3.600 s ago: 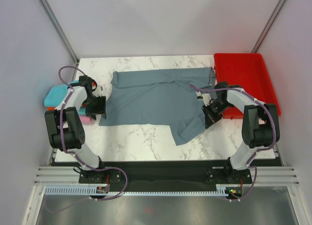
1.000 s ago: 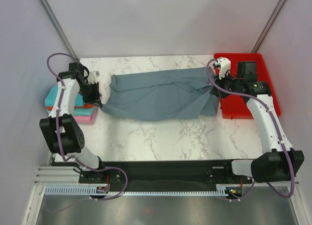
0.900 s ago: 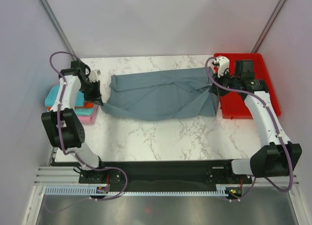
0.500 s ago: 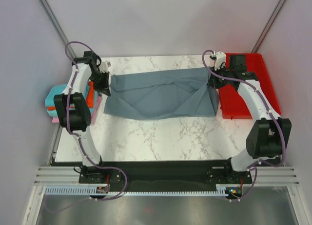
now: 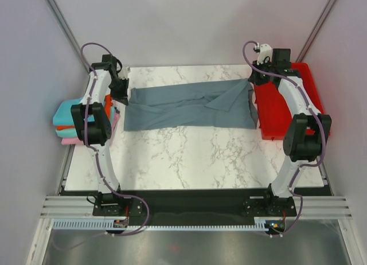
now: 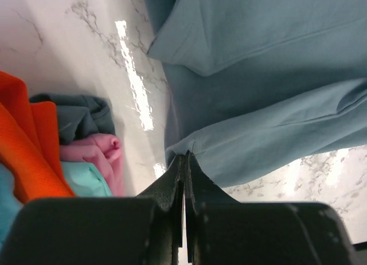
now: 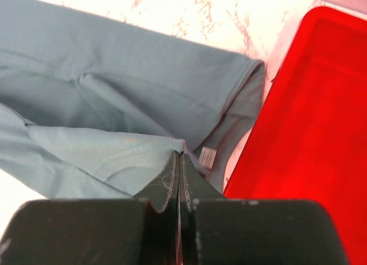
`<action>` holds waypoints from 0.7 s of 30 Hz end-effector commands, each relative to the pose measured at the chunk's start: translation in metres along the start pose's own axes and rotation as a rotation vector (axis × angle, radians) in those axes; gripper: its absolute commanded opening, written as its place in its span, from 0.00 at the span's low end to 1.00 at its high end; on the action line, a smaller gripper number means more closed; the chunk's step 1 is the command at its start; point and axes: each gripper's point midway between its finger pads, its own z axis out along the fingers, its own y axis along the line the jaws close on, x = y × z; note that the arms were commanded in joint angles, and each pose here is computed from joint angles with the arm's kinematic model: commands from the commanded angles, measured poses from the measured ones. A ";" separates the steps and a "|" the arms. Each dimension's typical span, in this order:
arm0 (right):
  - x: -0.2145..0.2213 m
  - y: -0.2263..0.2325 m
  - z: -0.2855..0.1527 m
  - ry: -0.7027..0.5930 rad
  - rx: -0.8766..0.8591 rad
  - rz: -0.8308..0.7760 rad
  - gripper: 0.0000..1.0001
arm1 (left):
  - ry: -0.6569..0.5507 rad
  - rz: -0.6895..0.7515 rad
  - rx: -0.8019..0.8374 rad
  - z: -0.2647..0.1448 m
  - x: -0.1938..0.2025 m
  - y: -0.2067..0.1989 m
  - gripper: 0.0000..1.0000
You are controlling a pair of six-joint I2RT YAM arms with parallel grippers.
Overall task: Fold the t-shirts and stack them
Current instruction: Fold the tshirt
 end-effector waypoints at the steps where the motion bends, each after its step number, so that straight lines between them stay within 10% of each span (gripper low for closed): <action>1: -0.026 -0.014 0.013 -0.063 0.030 -0.013 0.00 | -0.070 0.040 -0.050 0.000 -0.027 0.007 0.02; 21: -0.032 -0.039 0.067 -0.083 0.053 0.010 0.00 | -0.178 0.078 -0.181 0.005 -0.072 0.013 0.02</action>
